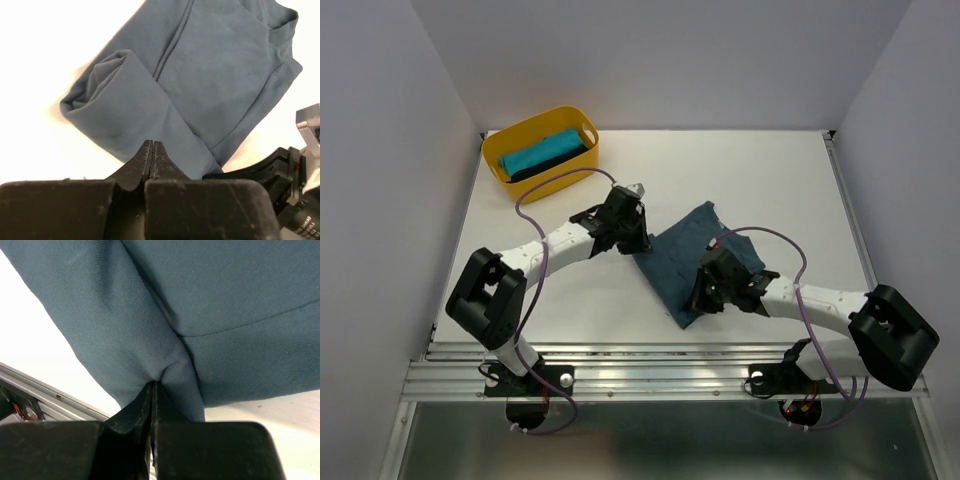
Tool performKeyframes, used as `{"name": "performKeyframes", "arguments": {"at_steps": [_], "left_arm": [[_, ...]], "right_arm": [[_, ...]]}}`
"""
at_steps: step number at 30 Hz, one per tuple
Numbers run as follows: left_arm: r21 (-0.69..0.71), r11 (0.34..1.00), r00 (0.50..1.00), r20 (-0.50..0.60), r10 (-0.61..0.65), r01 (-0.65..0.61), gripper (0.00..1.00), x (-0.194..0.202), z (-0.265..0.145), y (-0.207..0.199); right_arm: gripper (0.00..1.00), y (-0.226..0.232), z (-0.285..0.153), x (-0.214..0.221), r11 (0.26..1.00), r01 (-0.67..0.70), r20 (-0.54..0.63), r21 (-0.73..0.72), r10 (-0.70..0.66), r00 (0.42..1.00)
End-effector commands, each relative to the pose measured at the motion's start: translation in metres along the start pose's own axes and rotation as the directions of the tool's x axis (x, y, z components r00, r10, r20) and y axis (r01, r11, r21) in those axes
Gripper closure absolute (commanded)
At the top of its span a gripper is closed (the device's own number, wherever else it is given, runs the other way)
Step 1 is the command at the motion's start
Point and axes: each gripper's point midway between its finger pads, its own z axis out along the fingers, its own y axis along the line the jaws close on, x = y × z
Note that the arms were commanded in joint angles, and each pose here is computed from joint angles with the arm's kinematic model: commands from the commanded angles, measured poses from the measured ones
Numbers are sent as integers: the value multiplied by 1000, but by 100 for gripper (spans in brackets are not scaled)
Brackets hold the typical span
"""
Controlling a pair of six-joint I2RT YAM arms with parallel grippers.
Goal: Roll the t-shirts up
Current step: Roll the T-shirt to the center of the board.
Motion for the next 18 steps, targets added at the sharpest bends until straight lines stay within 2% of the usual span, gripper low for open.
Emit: {"name": "performKeyframes", "arguments": {"at_steps": [1,8,14,18], "left_arm": [[-20,1000,999,49,-19,20,100,-4,1,9],[-99,994,996,75,-46,53,100,-9,28,27],[-177,979,995,47,-91,98,100,8,47,53],[-214,970,993,31,-110,114,100,22,40,65]], "right_arm": [[99,-33,5,9,992,23,-7,126,-22,1000],[99,-37,2,11,989,28,-14,143,-27,1000],[98,-36,-4,5,987,39,1,159,-40,999],[91,-25,-17,-8,986,68,33,152,-74,997]]}}
